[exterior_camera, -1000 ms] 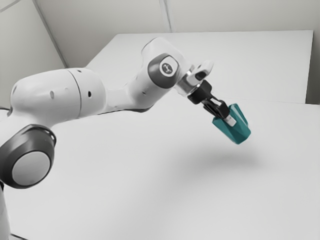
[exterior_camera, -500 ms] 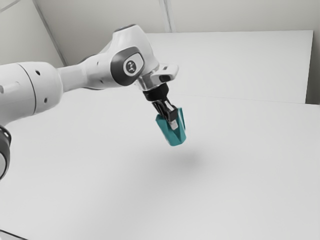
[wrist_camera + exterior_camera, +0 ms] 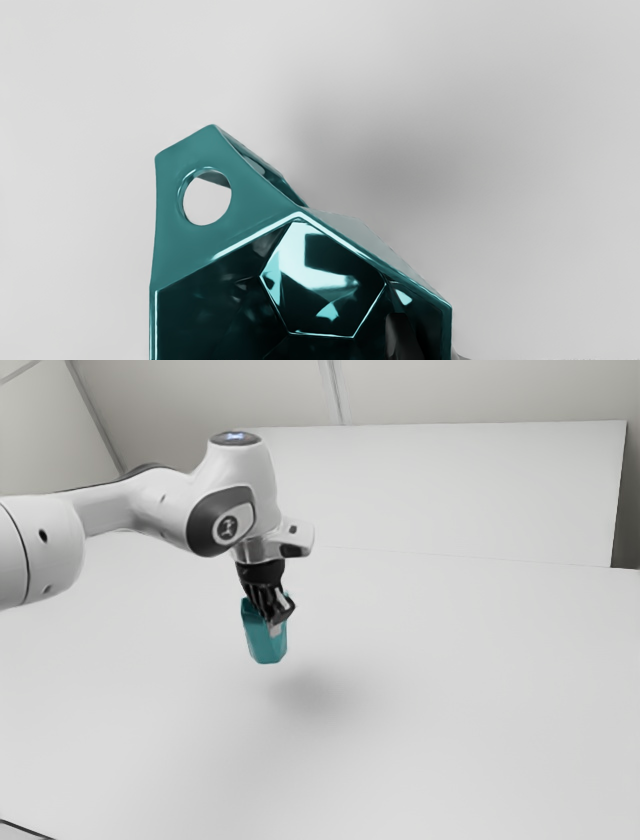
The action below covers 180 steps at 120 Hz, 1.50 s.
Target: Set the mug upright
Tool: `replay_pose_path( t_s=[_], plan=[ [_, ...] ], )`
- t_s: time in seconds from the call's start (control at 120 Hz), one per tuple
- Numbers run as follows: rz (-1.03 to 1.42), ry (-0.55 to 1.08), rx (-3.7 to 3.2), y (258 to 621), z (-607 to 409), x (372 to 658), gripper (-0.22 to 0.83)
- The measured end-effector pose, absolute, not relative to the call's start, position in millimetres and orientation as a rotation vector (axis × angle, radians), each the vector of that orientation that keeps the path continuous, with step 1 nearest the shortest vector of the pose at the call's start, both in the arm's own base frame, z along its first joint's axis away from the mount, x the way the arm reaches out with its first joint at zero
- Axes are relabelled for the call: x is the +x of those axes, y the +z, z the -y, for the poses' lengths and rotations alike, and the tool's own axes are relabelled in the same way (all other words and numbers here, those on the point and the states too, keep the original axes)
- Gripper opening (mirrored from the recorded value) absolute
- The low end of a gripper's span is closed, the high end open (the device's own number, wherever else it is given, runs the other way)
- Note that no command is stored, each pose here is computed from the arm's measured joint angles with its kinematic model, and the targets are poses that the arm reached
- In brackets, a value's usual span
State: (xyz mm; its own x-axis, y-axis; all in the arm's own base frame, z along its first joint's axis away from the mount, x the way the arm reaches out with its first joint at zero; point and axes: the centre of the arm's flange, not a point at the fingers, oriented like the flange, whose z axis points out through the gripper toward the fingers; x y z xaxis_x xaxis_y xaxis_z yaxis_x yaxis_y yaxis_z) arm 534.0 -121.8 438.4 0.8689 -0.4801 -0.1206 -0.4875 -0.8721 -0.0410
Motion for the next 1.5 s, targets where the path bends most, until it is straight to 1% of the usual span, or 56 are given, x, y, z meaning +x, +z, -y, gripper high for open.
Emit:
replay_pose_path(
  t_s=[0.225, 0.4, 0.6, 0.983, 1.333, 1.417, 1.5],
  plan=[
    [-0.634, 0.175, -2.944, 415.5, 98.3, 514.5, -0.17],
    [-0.580, 0.090, -2.946, 399.0, 95.2, 512.1, -0.17],
    [-0.579, -0.007, -2.948, 380.5, 107.9, 506.6, -0.17],
    [-0.514, -0.100, -2.973, 366.4, 112.8, 496.5, -0.17],
    [-0.444, -0.122, -2.990, 355.5, 109.4, 493.5, -0.17],
    [-0.439, -0.128, -2.994, 355.5, 111.1, 493.6, -0.10],
    [-0.432, -0.136, -2.997, 356.8, 111.9, 493.7, 0.02]
  ],
)
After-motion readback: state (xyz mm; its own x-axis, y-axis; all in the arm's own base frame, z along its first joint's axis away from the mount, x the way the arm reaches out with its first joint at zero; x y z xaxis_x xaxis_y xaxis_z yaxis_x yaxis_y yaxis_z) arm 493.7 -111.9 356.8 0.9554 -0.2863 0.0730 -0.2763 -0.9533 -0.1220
